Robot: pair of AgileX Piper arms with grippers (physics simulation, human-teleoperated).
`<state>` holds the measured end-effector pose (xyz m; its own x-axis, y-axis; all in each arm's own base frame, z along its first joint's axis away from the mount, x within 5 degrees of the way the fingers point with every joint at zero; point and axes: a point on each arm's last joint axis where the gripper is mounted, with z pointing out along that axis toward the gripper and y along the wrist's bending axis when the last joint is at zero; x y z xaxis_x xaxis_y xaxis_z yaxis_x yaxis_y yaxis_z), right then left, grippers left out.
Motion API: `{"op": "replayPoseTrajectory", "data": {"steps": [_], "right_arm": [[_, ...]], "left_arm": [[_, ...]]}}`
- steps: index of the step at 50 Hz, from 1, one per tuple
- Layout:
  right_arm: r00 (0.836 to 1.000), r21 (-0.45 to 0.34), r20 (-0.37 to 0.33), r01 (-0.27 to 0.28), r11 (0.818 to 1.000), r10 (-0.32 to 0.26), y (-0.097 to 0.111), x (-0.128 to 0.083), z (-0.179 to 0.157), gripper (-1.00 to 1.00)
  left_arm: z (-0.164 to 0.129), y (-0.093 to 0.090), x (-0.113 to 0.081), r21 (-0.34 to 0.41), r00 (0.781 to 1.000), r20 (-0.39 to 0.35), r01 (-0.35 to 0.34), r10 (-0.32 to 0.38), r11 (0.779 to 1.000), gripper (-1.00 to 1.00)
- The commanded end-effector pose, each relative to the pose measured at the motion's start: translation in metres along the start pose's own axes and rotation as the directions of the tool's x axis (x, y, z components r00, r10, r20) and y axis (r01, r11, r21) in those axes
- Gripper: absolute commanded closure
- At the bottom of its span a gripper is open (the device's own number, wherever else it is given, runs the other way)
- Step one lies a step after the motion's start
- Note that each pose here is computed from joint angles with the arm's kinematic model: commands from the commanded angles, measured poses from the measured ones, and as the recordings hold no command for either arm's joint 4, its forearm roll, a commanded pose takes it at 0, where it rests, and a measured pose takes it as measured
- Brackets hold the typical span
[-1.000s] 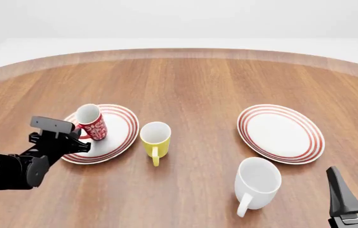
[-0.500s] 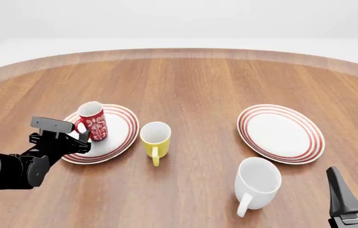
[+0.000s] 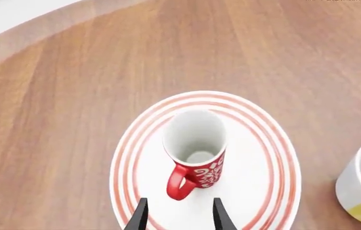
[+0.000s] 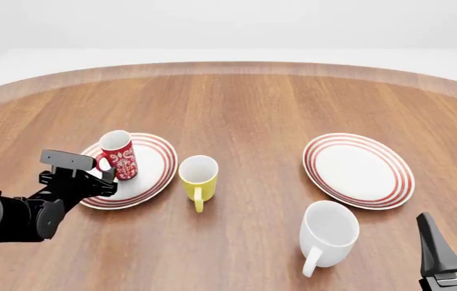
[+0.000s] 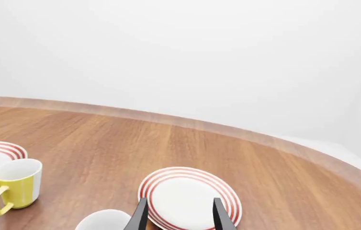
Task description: Put the red mug on the left plate.
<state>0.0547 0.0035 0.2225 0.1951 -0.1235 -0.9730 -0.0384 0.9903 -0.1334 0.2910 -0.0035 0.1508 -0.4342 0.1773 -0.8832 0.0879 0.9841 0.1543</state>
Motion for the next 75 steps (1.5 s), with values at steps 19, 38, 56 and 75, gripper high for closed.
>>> {"op": "replayPoseTrajectory", "data": {"steps": [19,38,56,75], "right_arm": [[1.000,0.000,0.000,0.000,1.000,0.000,0.000,0.000,0.000,-1.00],[1.000,0.000,0.000,0.000,1.000,0.000,0.000,0.000,0.000,-1.00],[1.000,0.000,0.000,0.000,1.000,0.000,0.000,0.000,0.000,-1.00],[1.000,0.000,0.000,0.000,1.000,0.000,0.000,0.000,0.000,-1.00]], "left_arm": [[-0.013,-0.003,0.002,0.006,1.000,0.013,0.007,-0.007,1.000,-1.00],[-0.019,-0.007,0.010,0.015,1.000,0.009,0.005,-0.005,1.000,-1.00],[-0.022,-0.013,0.012,0.036,1.000,0.011,0.026,-0.026,0.999,-1.00],[-0.024,-0.021,0.012,0.062,0.999,0.013,0.040,-0.041,0.997,-1.00]]}}
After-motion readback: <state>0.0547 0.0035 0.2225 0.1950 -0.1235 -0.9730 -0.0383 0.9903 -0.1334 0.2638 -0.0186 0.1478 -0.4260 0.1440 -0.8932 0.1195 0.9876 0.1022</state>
